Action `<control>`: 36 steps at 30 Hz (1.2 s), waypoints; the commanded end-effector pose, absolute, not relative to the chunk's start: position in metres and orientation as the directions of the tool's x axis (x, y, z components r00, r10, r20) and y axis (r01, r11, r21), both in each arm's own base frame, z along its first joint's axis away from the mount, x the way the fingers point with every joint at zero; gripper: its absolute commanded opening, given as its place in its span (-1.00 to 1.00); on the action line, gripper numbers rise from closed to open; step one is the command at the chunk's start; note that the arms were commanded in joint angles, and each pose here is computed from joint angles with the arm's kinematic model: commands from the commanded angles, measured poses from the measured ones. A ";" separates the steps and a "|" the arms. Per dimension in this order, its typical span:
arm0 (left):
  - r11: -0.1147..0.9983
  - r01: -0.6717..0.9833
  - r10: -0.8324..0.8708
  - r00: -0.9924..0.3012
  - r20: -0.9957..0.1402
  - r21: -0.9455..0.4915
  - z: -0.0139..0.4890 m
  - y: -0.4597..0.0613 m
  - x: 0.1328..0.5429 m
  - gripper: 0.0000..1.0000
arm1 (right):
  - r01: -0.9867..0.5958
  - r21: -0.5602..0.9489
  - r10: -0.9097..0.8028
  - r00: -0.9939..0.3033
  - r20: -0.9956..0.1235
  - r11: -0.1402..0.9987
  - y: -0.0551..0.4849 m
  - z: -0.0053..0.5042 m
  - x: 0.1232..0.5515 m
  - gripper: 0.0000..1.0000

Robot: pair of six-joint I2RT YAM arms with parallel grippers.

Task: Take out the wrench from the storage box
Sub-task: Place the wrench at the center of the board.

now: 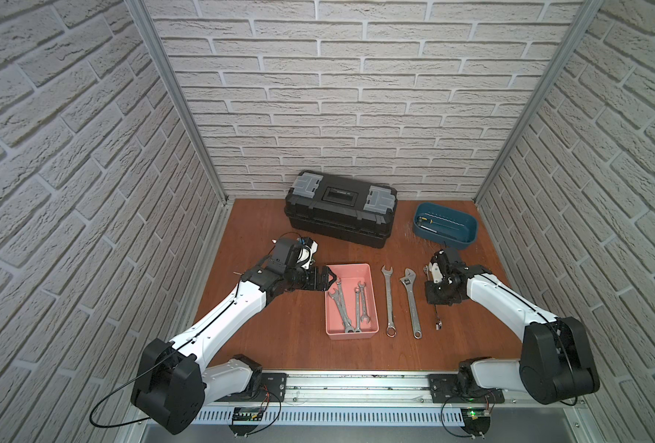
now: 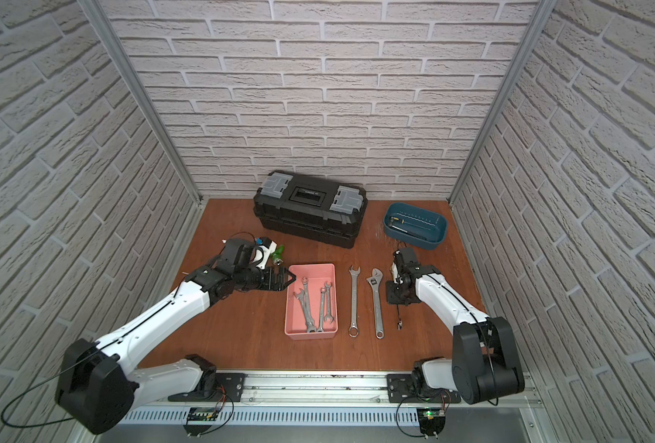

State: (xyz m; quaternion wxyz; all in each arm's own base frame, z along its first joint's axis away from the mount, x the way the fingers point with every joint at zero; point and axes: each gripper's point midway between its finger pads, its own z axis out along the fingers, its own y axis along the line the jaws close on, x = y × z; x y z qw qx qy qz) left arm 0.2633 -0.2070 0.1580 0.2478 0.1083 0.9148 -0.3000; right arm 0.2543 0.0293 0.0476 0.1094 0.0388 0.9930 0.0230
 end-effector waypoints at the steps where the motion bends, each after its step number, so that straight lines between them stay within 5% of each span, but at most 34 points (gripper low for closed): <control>1: 0.790 0.367 0.045 -0.834 -0.550 -0.491 0.166 -0.212 0.272 0.97 | 0.048 0.091 0.069 -0.969 -0.237 0.995 0.034 0.048 0.266 -0.87; 13: 0.796 0.360 0.050 -0.841 -0.539 -0.488 0.161 -0.212 0.273 0.97 | 0.092 0.082 0.102 -0.985 -0.136 0.992 0.027 0.028 0.265 -0.75; 36: 0.796 0.364 0.067 -0.847 -0.528 -0.483 0.159 -0.216 0.277 0.97 | 0.095 0.001 0.094 -0.988 -0.122 0.995 0.012 0.031 0.271 -0.41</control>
